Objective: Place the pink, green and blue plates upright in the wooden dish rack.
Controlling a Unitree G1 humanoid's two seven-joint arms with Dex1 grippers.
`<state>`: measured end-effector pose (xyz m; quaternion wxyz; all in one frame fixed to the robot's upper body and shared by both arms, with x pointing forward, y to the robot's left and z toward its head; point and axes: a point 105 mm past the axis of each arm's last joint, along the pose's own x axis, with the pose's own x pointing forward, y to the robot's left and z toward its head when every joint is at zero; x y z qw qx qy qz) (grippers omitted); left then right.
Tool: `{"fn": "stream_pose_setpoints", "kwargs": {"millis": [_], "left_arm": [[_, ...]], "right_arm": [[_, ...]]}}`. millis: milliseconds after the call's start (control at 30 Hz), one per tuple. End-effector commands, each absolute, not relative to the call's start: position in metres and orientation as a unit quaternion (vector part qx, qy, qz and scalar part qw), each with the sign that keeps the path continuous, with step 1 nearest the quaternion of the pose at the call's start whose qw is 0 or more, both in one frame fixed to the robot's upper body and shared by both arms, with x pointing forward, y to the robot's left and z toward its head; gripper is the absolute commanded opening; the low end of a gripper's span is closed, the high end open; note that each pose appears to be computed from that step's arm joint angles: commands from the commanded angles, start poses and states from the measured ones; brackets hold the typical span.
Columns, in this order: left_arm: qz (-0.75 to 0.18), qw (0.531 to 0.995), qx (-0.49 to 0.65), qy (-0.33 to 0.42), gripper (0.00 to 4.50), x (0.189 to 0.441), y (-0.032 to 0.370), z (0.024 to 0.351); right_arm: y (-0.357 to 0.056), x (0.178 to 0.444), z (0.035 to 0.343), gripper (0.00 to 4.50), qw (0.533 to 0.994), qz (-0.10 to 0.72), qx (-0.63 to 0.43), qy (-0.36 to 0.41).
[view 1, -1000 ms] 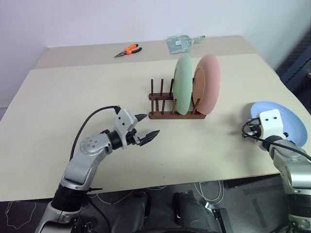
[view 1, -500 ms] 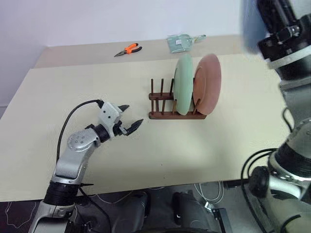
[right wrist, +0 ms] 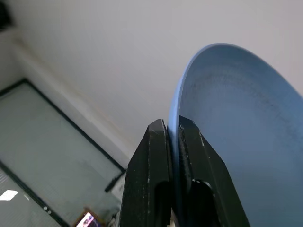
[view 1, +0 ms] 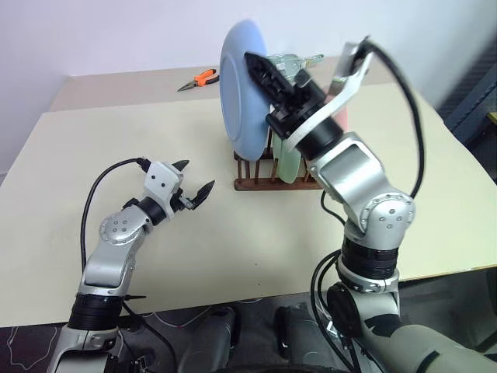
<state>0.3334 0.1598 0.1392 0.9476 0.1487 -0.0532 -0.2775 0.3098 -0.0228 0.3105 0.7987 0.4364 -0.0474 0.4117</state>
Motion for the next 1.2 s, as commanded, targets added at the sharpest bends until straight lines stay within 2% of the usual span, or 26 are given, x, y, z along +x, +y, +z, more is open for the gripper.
{"fn": "stream_pose_setpoints", "kwargs": {"millis": [33,700,733,800,967,1133,1200], "left_arm": [[-0.262,0.948,0.161,-0.075,4.08,0.331,0.168,0.150],[-0.298,0.942,0.140,-0.067,4.08,0.323,0.149,0.147],[-0.299,0.942,0.140,-0.067,4.08,0.323,0.148,0.147],[-0.301,0.941,0.138,-0.067,4.08,0.323,0.147,0.147],[-0.303,0.941,0.136,-0.065,4.08,0.322,0.145,0.146],[-0.305,0.941,0.135,-0.064,4.08,0.320,0.143,0.145],[-0.301,0.942,0.137,-0.066,4.08,0.321,0.144,0.147]], "right_arm": [[-0.019,0.308,0.315,0.02,0.797,0.412,0.437,-0.054],[-0.023,0.350,0.293,0.02,0.846,0.323,0.424,-0.036],[-0.022,0.351,0.292,0.69,0.849,0.321,0.418,-0.035],[-0.020,0.353,0.292,1.42,0.859,0.324,0.394,-0.040],[-0.019,0.351,0.301,3.93,0.883,0.332,0.322,-0.076],[-0.021,0.338,0.324,3.93,0.893,0.365,0.211,-0.157],[-0.036,0.324,0.348,3.93,0.886,0.375,0.138,-0.235]]}}
